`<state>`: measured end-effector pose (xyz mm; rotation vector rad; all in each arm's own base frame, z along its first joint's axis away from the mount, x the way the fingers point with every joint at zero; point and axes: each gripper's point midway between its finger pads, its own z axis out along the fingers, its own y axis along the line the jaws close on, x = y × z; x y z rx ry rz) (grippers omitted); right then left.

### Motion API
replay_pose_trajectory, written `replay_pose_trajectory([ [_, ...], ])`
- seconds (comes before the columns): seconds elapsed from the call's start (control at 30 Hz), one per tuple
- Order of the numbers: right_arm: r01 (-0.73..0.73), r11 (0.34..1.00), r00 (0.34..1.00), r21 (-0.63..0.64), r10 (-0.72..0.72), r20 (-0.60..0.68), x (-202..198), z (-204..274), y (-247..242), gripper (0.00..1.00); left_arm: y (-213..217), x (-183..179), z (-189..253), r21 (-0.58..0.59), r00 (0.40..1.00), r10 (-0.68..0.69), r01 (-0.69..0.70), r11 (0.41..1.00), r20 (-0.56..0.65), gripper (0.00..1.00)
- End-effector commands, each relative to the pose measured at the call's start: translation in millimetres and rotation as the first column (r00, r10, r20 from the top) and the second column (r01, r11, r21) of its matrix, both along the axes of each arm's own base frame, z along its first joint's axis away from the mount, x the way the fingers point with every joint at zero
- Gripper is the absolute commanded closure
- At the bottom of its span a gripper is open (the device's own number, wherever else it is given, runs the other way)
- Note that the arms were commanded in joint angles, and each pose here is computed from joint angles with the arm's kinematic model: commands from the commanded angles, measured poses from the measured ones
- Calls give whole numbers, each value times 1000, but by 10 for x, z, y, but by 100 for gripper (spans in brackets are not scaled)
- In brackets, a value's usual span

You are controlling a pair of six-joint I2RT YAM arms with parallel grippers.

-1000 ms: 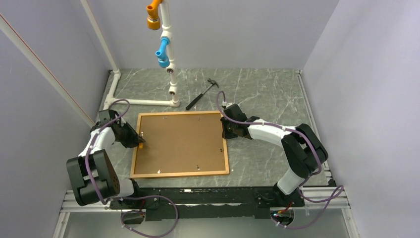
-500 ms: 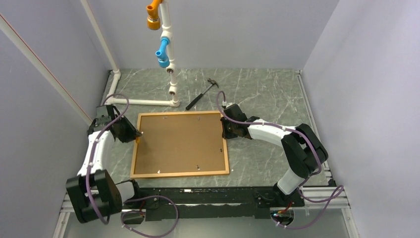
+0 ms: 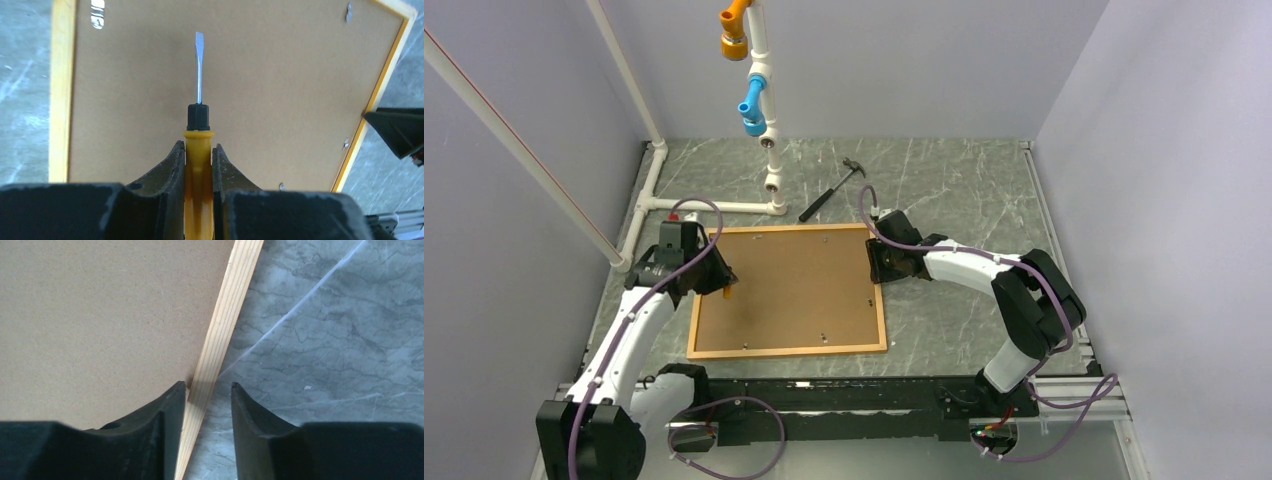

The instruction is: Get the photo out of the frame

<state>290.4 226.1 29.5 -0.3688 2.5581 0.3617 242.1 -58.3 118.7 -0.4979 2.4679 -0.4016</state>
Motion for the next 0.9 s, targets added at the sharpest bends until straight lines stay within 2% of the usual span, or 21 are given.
replay_pose_trajectory([
  [0.0,0,1000,999,-4,0,46,106,187,34,55,-177,-35,34,-34,999,-14,15,999,29,100],
  [0.07,10,1000,999,-20,-9,41,106,160,20,51,-255,-62,20,-40,998,-45,46,998,33,100],
  [0.17,30,998,999,-56,-28,39,121,99,-19,51,-337,-112,-12,-34,995,-91,92,995,29,100],
  [0.27,62,994,997,-87,-58,41,145,31,-76,59,-412,-166,-58,-33,991,-131,131,991,19,100],
  [0.4,119,984,992,-132,-113,53,202,-47,-172,63,-558,-240,-139,-53,982,-189,189,981,6,100],
  [0.63,239,930,969,-280,-209,134,344,-68,-540,80,-761,-294,-143,-76,967,-253,253,964,1,100],
  [0.77,241,912,966,-332,-192,174,418,21,-662,78,-942,-333,-105,-118,955,-297,297,948,20,100],
  [0.87,203,929,969,-310,-147,197,465,160,-606,65,-1063,-357,-126,-133,943,-331,331,934,20,100],
])
